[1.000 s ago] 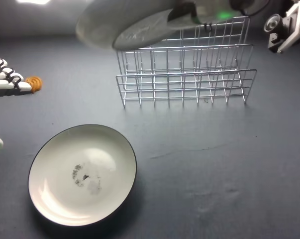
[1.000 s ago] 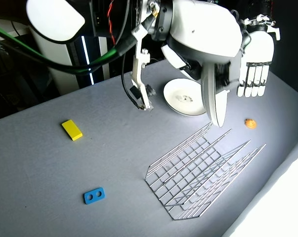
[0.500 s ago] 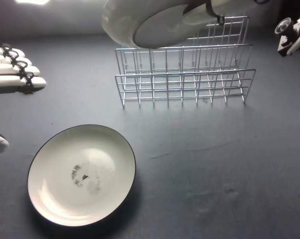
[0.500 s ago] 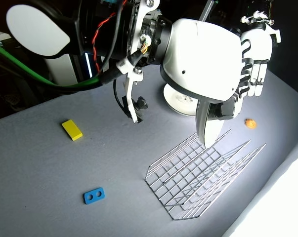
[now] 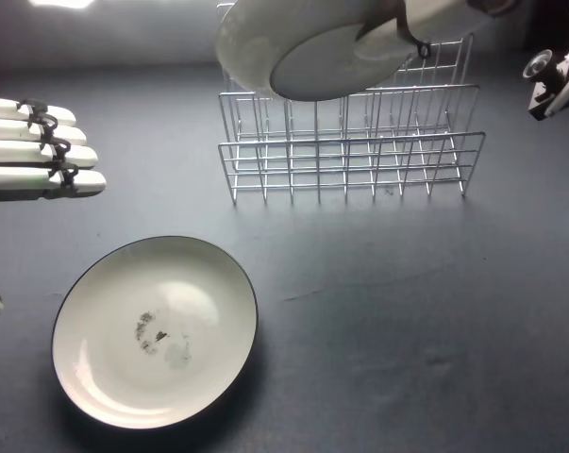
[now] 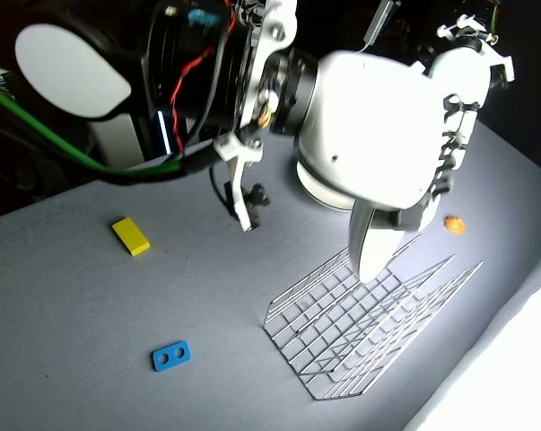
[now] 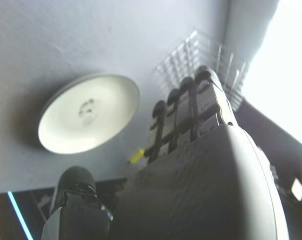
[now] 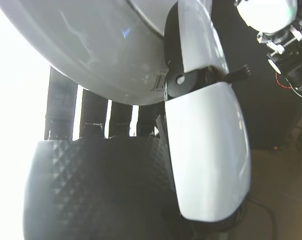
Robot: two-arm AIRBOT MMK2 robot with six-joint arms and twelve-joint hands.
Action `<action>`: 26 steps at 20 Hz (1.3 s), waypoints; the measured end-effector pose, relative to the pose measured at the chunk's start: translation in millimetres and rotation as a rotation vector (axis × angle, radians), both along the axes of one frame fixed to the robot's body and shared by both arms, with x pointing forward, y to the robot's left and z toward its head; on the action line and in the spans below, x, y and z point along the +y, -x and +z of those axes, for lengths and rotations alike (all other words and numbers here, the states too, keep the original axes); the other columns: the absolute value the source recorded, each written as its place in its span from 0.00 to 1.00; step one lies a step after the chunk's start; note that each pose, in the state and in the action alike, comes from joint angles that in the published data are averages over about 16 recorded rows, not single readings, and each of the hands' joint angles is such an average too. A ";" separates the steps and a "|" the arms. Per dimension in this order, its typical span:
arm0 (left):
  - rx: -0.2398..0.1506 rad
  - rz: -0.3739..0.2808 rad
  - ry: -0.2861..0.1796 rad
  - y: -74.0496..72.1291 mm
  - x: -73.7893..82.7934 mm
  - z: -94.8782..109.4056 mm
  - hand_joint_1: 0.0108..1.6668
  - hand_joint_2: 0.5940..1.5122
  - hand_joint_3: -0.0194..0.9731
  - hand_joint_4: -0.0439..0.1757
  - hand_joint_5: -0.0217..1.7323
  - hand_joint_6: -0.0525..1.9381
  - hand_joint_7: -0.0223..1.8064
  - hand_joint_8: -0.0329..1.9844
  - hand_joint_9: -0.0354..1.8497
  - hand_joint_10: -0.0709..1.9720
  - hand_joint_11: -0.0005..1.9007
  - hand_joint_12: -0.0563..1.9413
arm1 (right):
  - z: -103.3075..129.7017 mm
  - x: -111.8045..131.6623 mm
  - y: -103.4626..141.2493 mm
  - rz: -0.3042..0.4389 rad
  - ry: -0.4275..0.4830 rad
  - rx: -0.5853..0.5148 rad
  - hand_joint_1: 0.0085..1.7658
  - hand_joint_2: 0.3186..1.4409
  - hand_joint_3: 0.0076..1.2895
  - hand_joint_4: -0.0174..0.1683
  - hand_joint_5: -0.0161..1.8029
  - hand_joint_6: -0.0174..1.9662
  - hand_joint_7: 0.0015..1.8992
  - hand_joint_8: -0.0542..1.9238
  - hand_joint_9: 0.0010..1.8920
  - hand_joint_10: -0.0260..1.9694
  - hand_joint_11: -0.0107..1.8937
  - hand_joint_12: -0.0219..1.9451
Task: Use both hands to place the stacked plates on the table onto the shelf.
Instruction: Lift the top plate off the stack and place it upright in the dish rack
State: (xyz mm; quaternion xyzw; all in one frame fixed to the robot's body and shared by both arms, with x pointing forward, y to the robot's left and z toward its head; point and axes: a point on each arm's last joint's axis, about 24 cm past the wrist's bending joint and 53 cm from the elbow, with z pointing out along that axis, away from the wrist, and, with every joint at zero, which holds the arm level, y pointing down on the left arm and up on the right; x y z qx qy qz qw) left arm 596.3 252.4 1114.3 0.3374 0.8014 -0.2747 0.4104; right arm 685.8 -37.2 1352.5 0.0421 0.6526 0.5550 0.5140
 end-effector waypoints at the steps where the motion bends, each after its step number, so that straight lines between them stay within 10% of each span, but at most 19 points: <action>1: 0.001 -0.028 -0.002 4.7 -1.9 -1.1 0.00 0.56 0.04 0.21 0.03 0.03 0.02 0.02 0.03 0.04 0.01 0.03 | -0.8 -0.9 -2.0 -0.002 -0.005 0.008 0.72 0.62 0.00 0.05 0.50 0.51 0.54 0.53 0.61 0.37 0.51 0.64; 14: 0.117 -0.334 -0.051 79.3 -18.8 -31.8 0.00 0.56 0.04 0.21 0.03 0.03 0.02 0.02 0.03 0.04 0.01 0.03 | -5.2 -8.6 -30.0 -0.031 -0.081 0.129 0.74 0.63 0.00 0.05 0.48 0.53 0.52 0.56 0.56 0.51 0.50 0.65; 26: 0.154 -0.346 -0.190 94.7 -17.9 -73.3 0.00 0.57 0.04 0.21 0.03 0.03 0.02 0.02 0.03 0.04 0.01 0.03 | -23.7 -8.6 -55.8 -0.053 -0.163 0.279 0.76 0.65 0.00 0.05 0.48 0.48 0.50 0.57 0.53 0.58 0.49 0.67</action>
